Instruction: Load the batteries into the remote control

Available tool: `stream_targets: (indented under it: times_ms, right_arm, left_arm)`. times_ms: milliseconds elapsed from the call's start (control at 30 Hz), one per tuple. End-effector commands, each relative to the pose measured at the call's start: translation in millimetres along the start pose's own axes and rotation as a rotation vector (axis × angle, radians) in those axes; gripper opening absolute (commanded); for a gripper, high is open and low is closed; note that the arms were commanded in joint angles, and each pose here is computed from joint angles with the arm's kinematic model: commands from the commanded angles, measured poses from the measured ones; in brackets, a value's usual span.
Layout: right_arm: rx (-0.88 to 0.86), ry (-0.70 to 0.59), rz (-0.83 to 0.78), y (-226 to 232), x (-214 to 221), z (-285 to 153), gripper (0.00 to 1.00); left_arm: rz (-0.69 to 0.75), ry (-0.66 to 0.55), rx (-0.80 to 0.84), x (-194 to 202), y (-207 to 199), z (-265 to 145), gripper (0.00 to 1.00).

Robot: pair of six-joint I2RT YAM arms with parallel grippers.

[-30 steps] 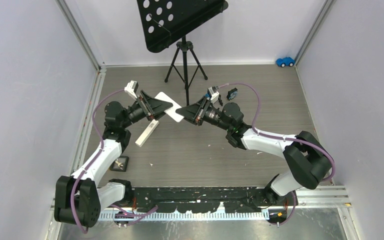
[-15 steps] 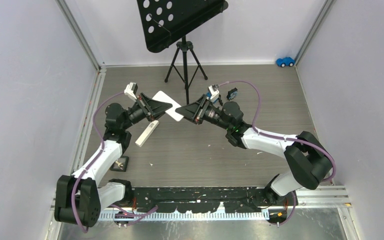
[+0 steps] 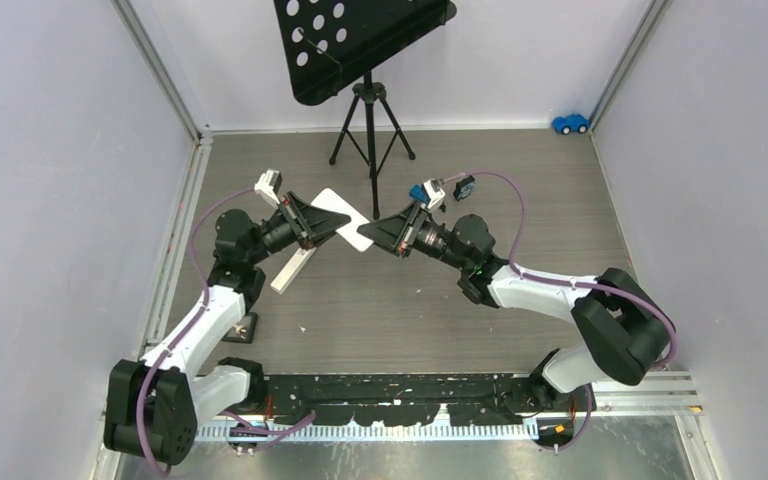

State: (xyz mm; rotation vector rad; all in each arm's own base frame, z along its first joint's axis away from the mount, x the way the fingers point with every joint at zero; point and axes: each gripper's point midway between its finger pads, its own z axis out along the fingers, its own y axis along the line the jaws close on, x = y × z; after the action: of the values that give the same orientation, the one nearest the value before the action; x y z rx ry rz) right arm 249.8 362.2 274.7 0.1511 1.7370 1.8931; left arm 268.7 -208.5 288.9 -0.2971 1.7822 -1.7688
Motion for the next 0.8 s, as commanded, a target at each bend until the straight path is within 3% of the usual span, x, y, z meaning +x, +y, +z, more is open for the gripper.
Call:
stream_targets:
  times_ms: [0,100,367,533,767]
  right_arm:
    - [0.104,0.033,0.015,-37.1,7.7,-7.2,0.23]
    - [0.156,0.004,0.033,-47.4,2.4,-4.6,0.35]
    - [0.191,-0.012,0.078,-56.8,0.6,-2.8,0.36]
    - [0.172,-0.004,0.127,-51.5,1.2,0.8,0.24]
    - [0.225,0.039,0.226,-56.0,8.2,1.5,0.17]
  left_arm:
    - [0.148,-0.210,0.071,-41.1,-42.7,-6.8,0.00]
    - [0.160,-0.216,0.037,-41.4,-36.0,-7.7,0.00]
    - [0.187,-0.210,-0.062,-43.8,-10.0,-5.2,0.00]
    - [0.189,-0.189,-0.119,-45.2,12.9,-0.5,0.00]
    - [0.242,-0.163,-0.214,-46.3,42.3,0.7,0.00]
